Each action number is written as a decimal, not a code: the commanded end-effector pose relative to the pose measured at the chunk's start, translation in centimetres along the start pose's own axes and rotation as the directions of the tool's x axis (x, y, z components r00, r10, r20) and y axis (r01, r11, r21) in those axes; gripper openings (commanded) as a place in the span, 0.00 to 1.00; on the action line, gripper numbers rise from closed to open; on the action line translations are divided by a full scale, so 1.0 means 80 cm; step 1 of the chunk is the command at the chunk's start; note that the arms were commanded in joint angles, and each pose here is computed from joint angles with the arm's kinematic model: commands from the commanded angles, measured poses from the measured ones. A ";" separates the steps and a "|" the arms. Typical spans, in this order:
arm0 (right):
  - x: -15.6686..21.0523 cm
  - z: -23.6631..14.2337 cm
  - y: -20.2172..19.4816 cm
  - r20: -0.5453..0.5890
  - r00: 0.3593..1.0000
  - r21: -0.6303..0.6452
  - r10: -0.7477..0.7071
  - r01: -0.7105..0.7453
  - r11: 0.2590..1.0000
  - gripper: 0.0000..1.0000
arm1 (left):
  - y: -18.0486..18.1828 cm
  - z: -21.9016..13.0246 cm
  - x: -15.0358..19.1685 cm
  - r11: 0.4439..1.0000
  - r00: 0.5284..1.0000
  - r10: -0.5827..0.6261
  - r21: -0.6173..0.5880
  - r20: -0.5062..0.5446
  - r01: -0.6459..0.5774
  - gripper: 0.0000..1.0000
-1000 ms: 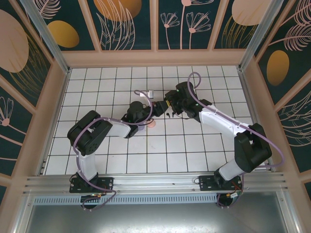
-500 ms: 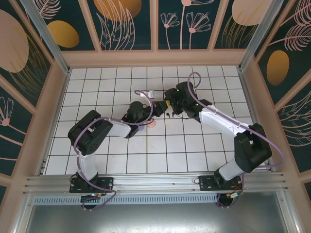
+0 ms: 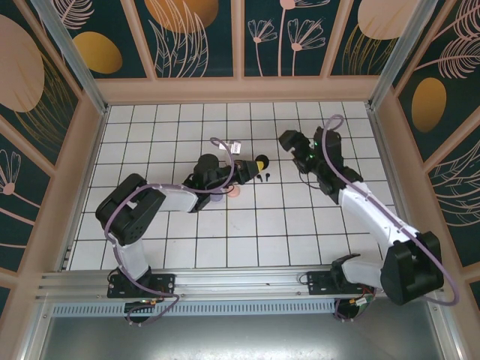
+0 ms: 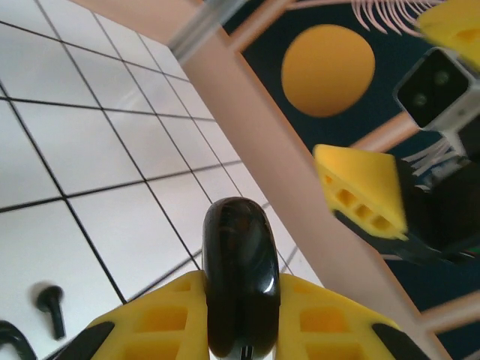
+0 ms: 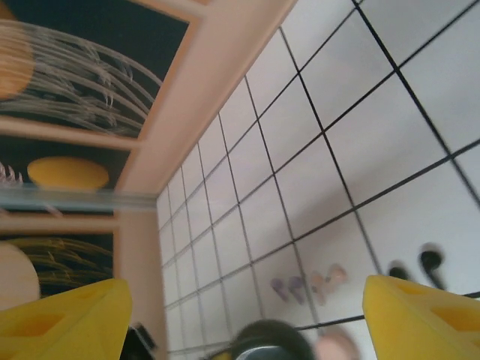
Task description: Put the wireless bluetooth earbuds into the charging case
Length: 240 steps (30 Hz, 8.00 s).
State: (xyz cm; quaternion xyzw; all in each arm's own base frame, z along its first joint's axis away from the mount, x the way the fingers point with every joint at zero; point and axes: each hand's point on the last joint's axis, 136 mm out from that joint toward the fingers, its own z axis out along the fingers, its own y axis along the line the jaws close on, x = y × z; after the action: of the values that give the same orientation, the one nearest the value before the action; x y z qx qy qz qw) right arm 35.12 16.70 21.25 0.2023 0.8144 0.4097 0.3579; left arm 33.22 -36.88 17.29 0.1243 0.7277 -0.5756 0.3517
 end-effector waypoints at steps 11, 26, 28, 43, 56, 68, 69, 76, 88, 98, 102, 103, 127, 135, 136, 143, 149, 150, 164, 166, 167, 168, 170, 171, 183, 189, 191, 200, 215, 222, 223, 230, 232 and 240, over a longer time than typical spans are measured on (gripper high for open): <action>0.080 -0.030 0.007 -0.095 0.917 -0.356 -0.387 0.332 0.874 0.75 | -0.041 -0.008 0.008 0.982 0.973 0.078 0.186 -0.219 -0.037 0.00; 0.080 0.006 0.009 -0.131 0.912 -0.338 -0.389 0.327 0.882 0.68 | -0.050 -0.008 0.007 0.976 0.968 0.079 0.215 -0.238 -0.027 0.00; 0.079 0.010 0.007 -0.132 0.914 -0.327 -0.385 0.326 0.887 0.67 | -0.051 -0.008 0.007 0.976 0.968 0.079 0.217 -0.238 -0.027 0.00; 0.076 0.031 -0.062 -0.160 0.940 -0.134 -0.301 0.282 0.950 0.56 | -0.081 -0.022 -0.004 0.963 0.970 0.115 0.264 -0.213 -0.056 0.00; 0.094 -0.035 0.010 -0.129 0.893 -0.396 -0.431 0.352 0.848 0.56 | -0.084 -0.025 0.002 0.958 0.966 0.112 0.284 -0.231 -0.043 0.00; 0.090 -0.032 0.023 -0.127 0.895 -0.427 -0.428 0.340 0.838 0.47 | -0.099 -0.024 0.002 0.946 0.965 0.113 0.322 -0.237 -0.032 0.00; 0.089 -0.032 0.023 -0.126 0.896 -0.425 -0.426 0.339 0.839 0.47 | -0.099 -0.023 0.004 0.946 0.964 0.113 0.323 -0.239 -0.031 0.00; 0.085 -0.026 0.021 -0.124 0.902 -0.407 -0.414 0.334 0.850 0.44 | -0.101 -0.020 0.010 0.944 0.962 0.114 0.328 -0.249 -0.027 0.00; 0.078 -0.019 0.022 -0.114 0.906 -0.394 -0.407 0.335 0.856 0.30 | -0.105 -0.018 0.014 0.943 0.960 0.115 0.332 -0.257 -0.024 0.00; 0.080 -0.021 0.029 -0.124 0.902 -0.421 -0.413 0.330 0.845 0.12 | -0.105 -0.015 0.019 0.944 0.959 0.114 0.330 -0.261 -0.022 0.00; 0.081 -0.024 0.035 -0.123 0.899 -0.436 -0.420 0.331 0.837 0.00 | -0.101 -0.013 0.022 0.947 0.958 0.107 0.321 -0.264 -0.017 0.00; 0.080 -0.024 0.037 -0.121 0.898 -0.440 -0.422 0.332 0.834 0.00 | -0.100 -0.013 0.022 0.948 0.959 0.106 0.318 -0.263 -0.017 0.00; 0.051 -0.013 -0.016 -0.175 0.773 -0.131 -0.609 0.595 0.793 0.00 | -0.075 -0.031 -0.034 0.925 0.833 0.379 0.128 -0.403 -0.358 0.75; 0.048 -0.011 -0.007 -0.218 0.661 -0.162 -0.718 0.701 0.694 0.00 | -0.054 -0.038 -0.011 0.924 0.709 0.363 0.140 -0.605 -0.355 0.79; 0.047 -0.012 -0.005 -0.222 0.650 -0.166 -0.726 0.709 0.685 0.00 | -0.052 -0.039 -0.010 0.924 0.696 0.361 0.137 -0.621 -0.357 0.79; 0.051 -0.015 0.007 -0.261 0.587 -0.207 -0.766 0.741 0.639 0.00 | -0.051 -0.036 -0.008 0.925 0.673 0.361 0.160 -0.645 -0.344 0.73; 0.067 -0.011 0.011 -0.298 0.541 -0.225 -0.786 0.761 0.609 0.00 | -0.059 -0.027 -0.012 0.928 0.685 0.367 0.197 -0.630 -0.316 0.70; 0.070 -0.010 0.013 -0.301 0.536 -0.230 -0.789 0.762 0.605 0.00 | -0.059 -0.026 -0.012 0.929 0.686 0.365 0.198 -0.630 -0.312 0.70; 0.093 -0.002 0.038 -0.297 0.489 -0.272 -0.820 0.780 0.564 0.00 | -0.053 -0.026 -0.001 0.935 0.670 0.353 0.219 -0.653 -0.279 0.68; 0.096 -0.001 0.040 -0.302 0.479 -0.275 -0.824 0.784 0.557 0.00 | -0.054 -0.026 0.000 0.935 0.667 0.355 0.227 -0.655 -0.274 0.66; 0.096 -0.001 0.040 -0.304 0.475 -0.274 -0.826 0.787 0.553 0.00 | -0.055 -0.026 0.001 0.935 0.667 0.353 0.231 -0.656 -0.268 0.66; 0.097 -0.001 0.040 -0.305 0.472 -0.273 -0.827 0.789 0.551 0.00 | -0.057 -0.025 0.000 0.934 0.667 0.356 0.239 -0.655 -0.265 0.65; 0.096 0.000 0.041 -0.305 0.470 -0.271 -0.828 0.791 0.548 0.00 | -0.058 -0.026 0.002 0.935 0.666 0.356 0.248 -0.656 -0.255 0.63; 0.097 -0.001 0.041 -0.307 0.469 -0.271 -0.828 0.791 0.548 0.00 | -0.059 -0.025 0.002 0.934 0.666 0.357 0.252 -0.655 -0.253 0.62; 0.095 0.002 0.044 -0.300 0.468 -0.269 -0.831 0.795 0.544 0.00 | -0.065 -0.027 0.006 0.931 0.666 0.363 0.287 -0.652 -0.227 0.44; 0.096 0.001 0.048 -0.291 0.473 -0.276 -0.832 0.791 0.546 0.00 | -0.068 -0.027 0.008 0.930 0.669 0.361 0.301 -0.649 -0.210 0.39; 0.096 0.002 0.049 -0.289 0.472 -0.276 -0.833 0.792 0.544 0.00 | -0.069 -0.027 0.008 0.929 0.672 0.362 0.307 -0.646 -0.205 0.37; 0.096 0.002 0.057 -0.272 0.478 -0.283 -0.835 0.789 0.545 0.00 | -0.077 -0.028 0.009 0.924 0.679 0.365 0.336 -0.637 -0.182 0.24; 0.055 -0.021 0.074 -0.180 0.574 -0.179 -0.799 0.779 0.601 0.42 | -0.075 -0.021 -0.001 0.917 0.776 0.373 0.329 -0.509 -0.225 0.00; 0.035 -0.069 0.053 -0.151 0.661 -0.069 -0.735 0.734 0.675 0.58 | -0.060 -0.030 -0.030 0.928 0.864 0.362 0.222 -0.350 -0.298 0.00; 0.034 -0.072 0.048 -0.152 0.677 -0.049 -0.720 0.723 0.689 0.59 | -0.068 -0.034 -0.040 0.921 0.870 0.382 0.211 -0.313 -0.328 0.00; 0.048 -0.049 -0.015 -0.255 0.797 0.109 -0.548 0.586 0.803 0.59 | -0.060 -0.043 -0.072 0.907 0.895 0.420 0.060 -0.152 -0.416 0.00; 0.056 -0.037 -0.028 -0.280 0.812 0.128 -0.511 0.559 0.819 0.59 | -0.061 -0.046 -0.080 0.897 0.890 0.441 0.034 -0.119 -0.440 0.00; 0.079 0.008 -0.057 -0.369 0.819 0.169 -0.438 0.523 0.836 0.55 | -0.066 -0.077 -0.110 0.828 0.823 0.560 -0.100 0.098 -0.551 0.00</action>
State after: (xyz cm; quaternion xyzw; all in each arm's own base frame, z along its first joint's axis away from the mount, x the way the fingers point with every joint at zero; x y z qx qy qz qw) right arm 30.64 17.70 15.20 -0.0498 0.9303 0.2180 0.2907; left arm 33.26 -32.05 23.86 0.3068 0.7016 -0.4480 0.4614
